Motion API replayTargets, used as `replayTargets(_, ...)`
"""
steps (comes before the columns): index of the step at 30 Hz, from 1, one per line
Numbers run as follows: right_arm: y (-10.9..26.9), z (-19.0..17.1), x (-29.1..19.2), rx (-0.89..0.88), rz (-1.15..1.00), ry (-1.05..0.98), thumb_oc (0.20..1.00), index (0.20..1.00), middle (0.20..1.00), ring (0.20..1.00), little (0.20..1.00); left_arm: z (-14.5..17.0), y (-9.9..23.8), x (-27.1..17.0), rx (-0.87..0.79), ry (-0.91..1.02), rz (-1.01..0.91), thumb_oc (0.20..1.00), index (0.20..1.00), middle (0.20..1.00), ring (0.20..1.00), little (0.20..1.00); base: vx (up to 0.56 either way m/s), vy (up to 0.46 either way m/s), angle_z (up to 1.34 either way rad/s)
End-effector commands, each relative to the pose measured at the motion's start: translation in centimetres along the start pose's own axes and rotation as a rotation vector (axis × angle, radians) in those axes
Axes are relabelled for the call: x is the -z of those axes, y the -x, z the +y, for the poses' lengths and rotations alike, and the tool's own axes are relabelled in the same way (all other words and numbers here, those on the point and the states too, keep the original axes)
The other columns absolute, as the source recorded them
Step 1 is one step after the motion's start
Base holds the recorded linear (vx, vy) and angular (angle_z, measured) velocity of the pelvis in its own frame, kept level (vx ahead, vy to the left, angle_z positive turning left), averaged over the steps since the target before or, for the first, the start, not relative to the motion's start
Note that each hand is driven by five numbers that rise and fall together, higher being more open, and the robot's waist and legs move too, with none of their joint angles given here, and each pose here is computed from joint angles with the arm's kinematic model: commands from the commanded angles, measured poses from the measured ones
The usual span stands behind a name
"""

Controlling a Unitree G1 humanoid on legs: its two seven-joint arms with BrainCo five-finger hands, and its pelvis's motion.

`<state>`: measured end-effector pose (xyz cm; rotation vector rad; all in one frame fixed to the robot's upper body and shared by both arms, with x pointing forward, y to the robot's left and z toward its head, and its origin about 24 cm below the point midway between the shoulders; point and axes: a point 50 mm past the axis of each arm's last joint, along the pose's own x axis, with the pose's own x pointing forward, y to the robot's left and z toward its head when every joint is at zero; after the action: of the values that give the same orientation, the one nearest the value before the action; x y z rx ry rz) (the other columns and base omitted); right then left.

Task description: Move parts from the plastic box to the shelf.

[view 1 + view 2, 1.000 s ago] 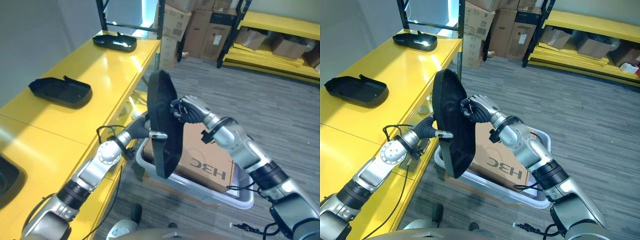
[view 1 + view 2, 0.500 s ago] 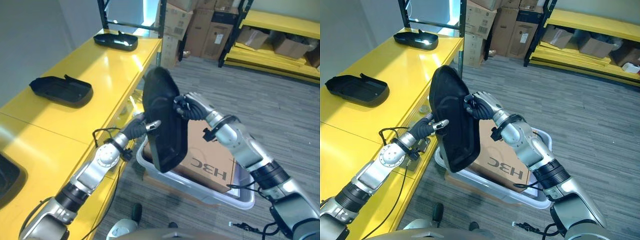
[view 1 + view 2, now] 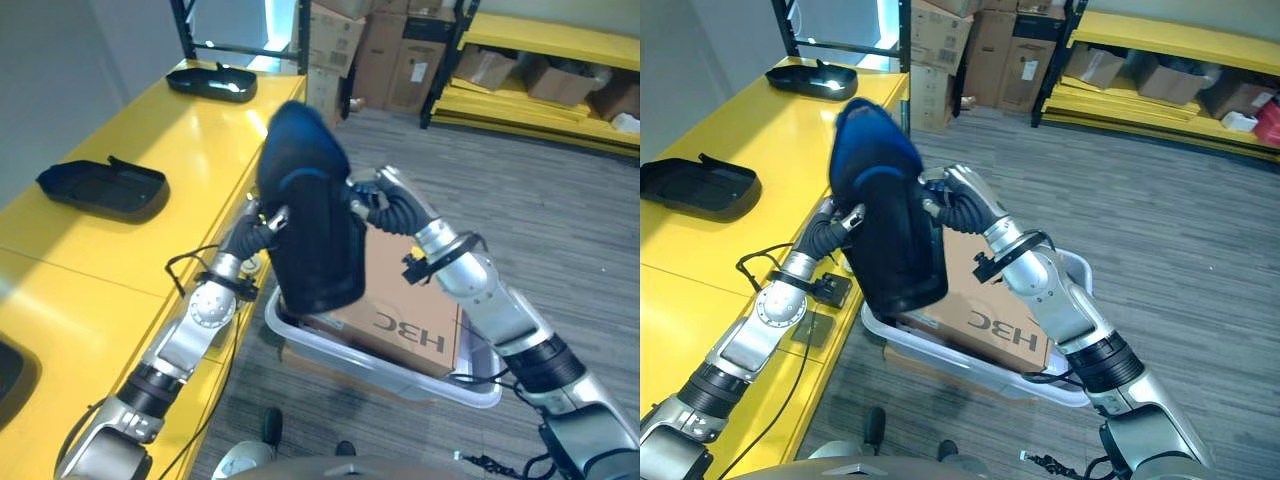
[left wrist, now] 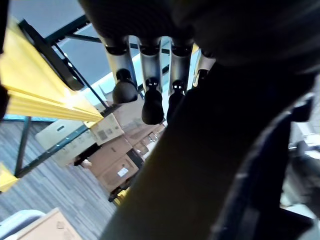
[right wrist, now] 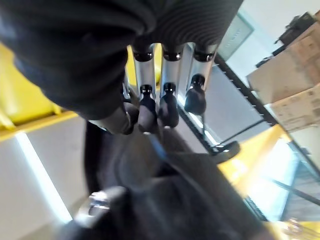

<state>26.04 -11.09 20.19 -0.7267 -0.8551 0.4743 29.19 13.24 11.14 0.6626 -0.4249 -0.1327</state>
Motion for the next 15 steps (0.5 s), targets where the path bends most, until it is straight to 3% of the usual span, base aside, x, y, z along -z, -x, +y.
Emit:
replayTargets(1,-0.3,-0.5,-3.1,0.118,-0.18,-0.146,1.0,1.0,1.0,1.0,1.0,0.5,-2.4,-2.5,-0.077,-0.03,-0.152,0.2,0.2,0.2,0.2,0.2,0.01,-0.003,-0.13)
replayTargets(15,4.5,-2.9,0.0,0.429,0.035,-0.198,1.0,1.0,1.0,1.0,1.0,2.7,-1.8,-0.6,-0.202,-0.112,-0.091,0.2,0.2,0.2,0.2,0.2,0.0,-0.006,-0.03)
